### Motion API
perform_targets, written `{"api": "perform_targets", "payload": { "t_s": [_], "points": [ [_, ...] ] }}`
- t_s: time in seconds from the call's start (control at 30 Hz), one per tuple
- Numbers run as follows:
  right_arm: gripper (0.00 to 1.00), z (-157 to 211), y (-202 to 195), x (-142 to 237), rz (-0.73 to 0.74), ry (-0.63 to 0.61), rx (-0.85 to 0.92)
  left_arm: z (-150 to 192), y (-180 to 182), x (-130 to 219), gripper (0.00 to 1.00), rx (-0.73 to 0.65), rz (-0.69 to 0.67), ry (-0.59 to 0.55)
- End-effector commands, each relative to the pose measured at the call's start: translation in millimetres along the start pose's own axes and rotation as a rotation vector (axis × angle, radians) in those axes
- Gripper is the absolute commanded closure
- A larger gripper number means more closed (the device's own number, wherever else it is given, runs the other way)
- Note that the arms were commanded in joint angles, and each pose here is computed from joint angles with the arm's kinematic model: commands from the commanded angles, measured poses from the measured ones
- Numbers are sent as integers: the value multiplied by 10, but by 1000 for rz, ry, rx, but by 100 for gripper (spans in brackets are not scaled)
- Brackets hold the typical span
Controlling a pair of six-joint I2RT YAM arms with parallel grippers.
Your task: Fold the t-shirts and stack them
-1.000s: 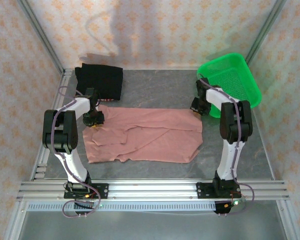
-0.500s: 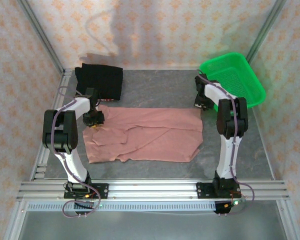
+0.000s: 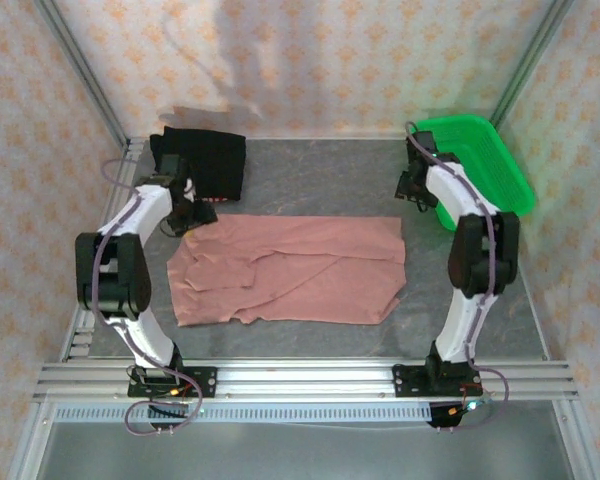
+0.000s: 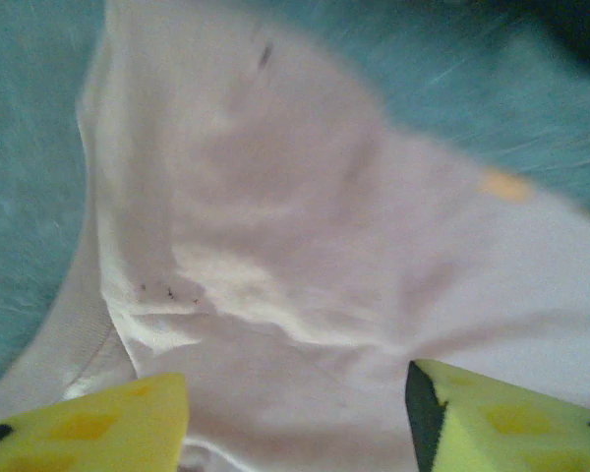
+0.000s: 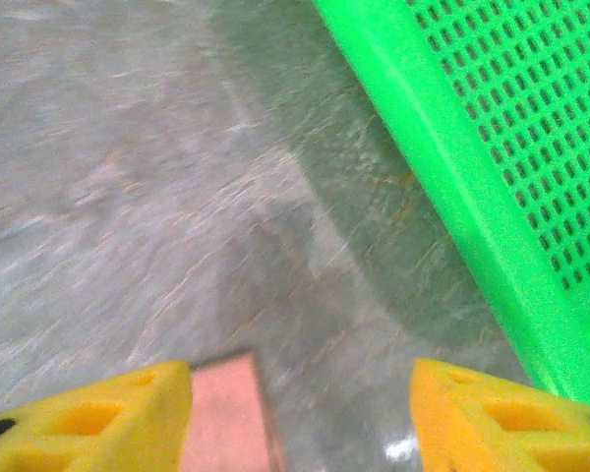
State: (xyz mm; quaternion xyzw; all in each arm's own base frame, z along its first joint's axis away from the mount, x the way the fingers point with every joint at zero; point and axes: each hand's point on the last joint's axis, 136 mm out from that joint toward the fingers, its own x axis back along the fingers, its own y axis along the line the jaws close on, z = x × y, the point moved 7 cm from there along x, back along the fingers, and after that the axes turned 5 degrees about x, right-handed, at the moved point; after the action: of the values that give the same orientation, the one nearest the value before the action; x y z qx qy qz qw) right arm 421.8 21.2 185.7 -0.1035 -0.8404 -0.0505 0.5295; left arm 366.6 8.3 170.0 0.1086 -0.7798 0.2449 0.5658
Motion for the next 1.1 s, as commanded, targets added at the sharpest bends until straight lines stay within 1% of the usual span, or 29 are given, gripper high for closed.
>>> {"api": "perform_targets", "payload": {
  "t_s": [0.0,0.1,0.17,0.23,0.33,0.43,0.5,0.57,0.63,0.7,0.83,1.07],
  "points": [
    [29,169,89,713,-228,-45,14,-49,-99,796,33,28,83,-100],
    [27,607,164,1052,-389,61,-40,252,-26,1048,29,74,102,-56],
    [26,971,169,1169,-436,137,-95,542,93,1105,27,121,96,-16],
    [26,1383,74,1220,-411,211,-175,893,257,1058,26,168,82,37],
    [27,1909,-23,1228,-408,269,-270,1365,518,972,26,214,26,98],
    [28,2320,-68,1109,-398,338,-319,1687,724,773,26,274,-28,153],
    [29,2523,-57,999,-390,396,-328,1765,759,635,26,310,-23,182],
    [30,2647,-40,922,-371,425,-311,1764,789,561,28,325,-53,193],
    [34,2710,-74,864,-334,426,-318,1713,790,522,28,328,-71,189],
    [42,2762,-115,809,-302,423,-331,1676,815,442,29,343,-97,183],
    [56,2880,-223,721,-219,426,-358,1667,833,317,31,383,-103,184],
    [68,2798,-196,461,-160,372,-392,1664,900,167,32,421,-143,168]
  ]
}}
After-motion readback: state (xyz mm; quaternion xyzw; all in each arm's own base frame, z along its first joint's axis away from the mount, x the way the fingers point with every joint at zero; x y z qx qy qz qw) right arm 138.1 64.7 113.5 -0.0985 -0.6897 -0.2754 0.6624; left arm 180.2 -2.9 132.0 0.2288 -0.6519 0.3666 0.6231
